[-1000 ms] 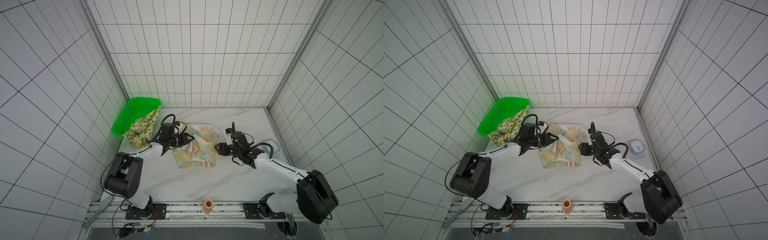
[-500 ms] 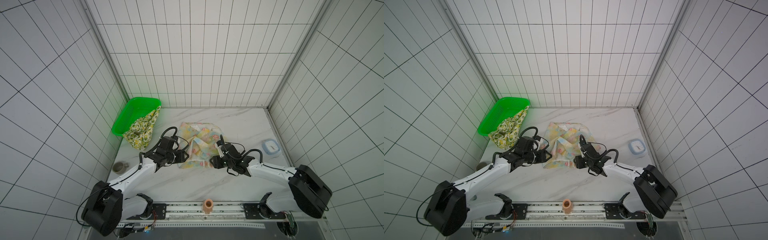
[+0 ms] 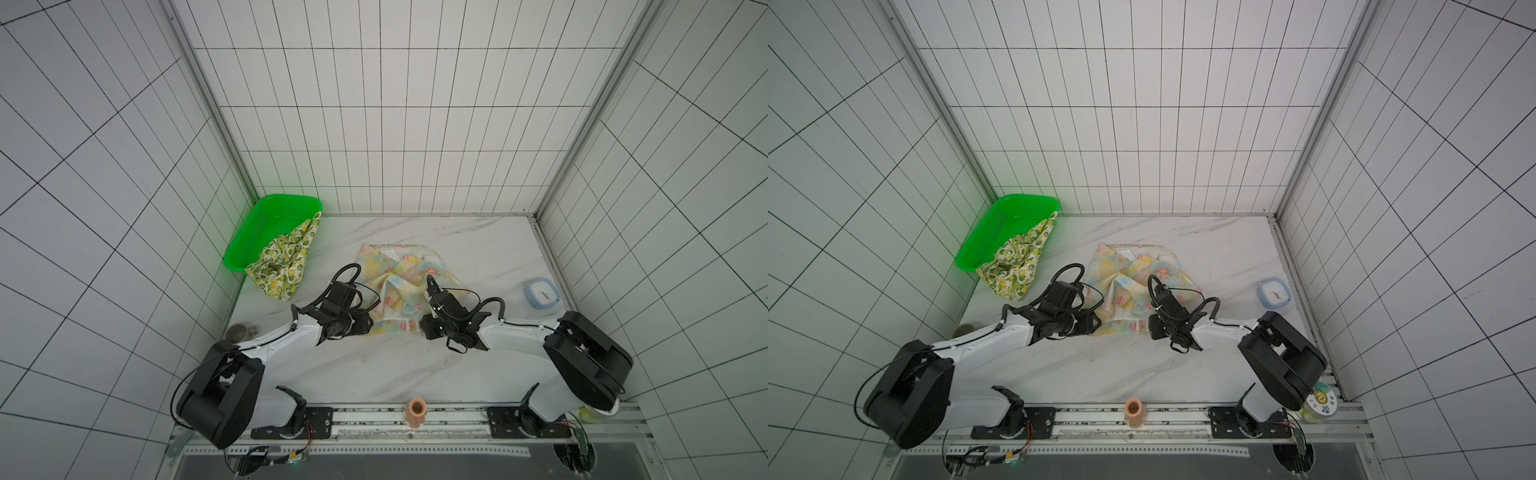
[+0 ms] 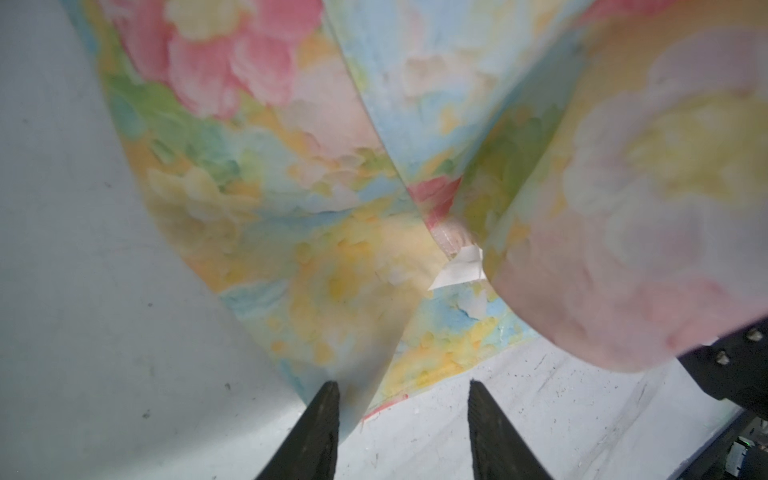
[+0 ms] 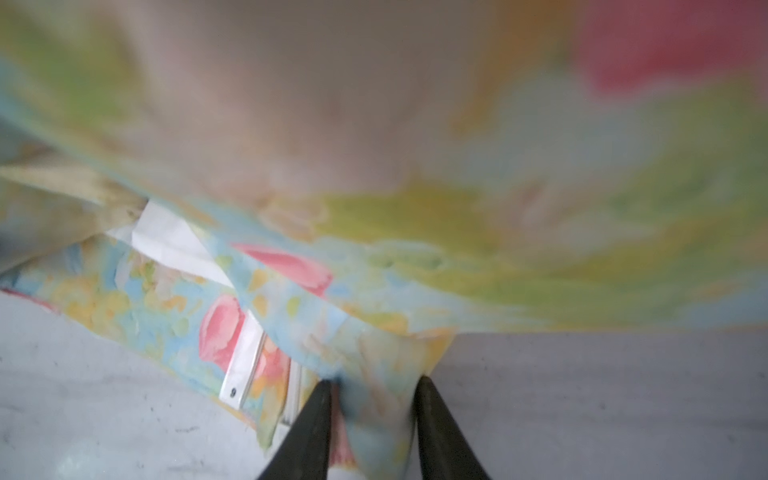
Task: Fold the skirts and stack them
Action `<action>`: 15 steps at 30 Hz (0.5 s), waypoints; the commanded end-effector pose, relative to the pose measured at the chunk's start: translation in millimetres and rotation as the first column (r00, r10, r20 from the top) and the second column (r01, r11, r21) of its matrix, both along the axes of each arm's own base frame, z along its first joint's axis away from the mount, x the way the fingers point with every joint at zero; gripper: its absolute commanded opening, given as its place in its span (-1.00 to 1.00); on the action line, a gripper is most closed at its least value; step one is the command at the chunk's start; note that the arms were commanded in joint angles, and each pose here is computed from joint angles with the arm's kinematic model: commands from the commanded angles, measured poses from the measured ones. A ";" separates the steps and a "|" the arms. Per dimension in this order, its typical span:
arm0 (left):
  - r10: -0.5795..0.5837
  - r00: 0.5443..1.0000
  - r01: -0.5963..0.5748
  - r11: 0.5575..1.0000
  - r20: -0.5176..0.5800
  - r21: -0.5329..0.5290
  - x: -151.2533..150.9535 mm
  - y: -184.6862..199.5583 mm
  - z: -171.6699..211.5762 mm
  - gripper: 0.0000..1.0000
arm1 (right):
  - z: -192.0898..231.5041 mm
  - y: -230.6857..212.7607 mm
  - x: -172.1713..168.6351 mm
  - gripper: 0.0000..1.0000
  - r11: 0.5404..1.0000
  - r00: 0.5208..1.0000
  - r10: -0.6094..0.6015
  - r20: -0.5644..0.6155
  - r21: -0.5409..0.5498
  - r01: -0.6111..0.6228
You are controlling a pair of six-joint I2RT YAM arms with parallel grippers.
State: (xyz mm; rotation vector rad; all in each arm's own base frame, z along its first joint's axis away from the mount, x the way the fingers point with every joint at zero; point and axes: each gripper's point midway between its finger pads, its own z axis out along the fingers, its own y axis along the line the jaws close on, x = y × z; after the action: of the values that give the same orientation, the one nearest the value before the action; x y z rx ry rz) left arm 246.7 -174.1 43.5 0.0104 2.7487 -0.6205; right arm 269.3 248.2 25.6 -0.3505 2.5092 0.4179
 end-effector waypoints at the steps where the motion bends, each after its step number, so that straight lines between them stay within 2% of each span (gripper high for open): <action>1: -0.015 0.998 0.014 1.000 0.068 0.012 14.1 -6.3 7.2 -0.01 | 0.8 -4.4 4.9 -0.38 0.997 1.000 -0.018 0.003 -0.075 0.019; 4: -0.033 0.998 0.031 0.999 0.061 0.044 10.5 -7.8 0.2 -0.01 | 6.5 -6.0 7.7 -0.41 0.996 0.999 -0.026 0.019 -0.087 0.027; 6: -0.032 0.998 0.029 0.998 0.046 0.060 8.1 -7.9 -7.4 -0.01 | 11.5 -5.7 9.6 -0.75 0.996 0.999 -0.025 0.032 -0.090 0.027; 8: -0.013 0.999 0.010 0.997 0.039 0.078 8.6 -5.4 -13.8 -0.01 | 17.8 -5.1 10.0 -0.97 0.996 0.999 -0.019 0.040 -0.087 0.022; 15: 0.041 0.999 -0.044 0.989 0.023 0.142 11.5 6.3 -33.3 -0.04 | 55.1 -11.6 -3.1 -1.00 0.999 0.997 -0.035 0.063 0.008 0.034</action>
State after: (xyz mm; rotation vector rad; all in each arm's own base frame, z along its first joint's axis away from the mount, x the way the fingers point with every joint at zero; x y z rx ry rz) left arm 255.7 -177.9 22.5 0.0372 2.7451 -0.5022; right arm 265.0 232.5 52.3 -0.3457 2.4848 0.3476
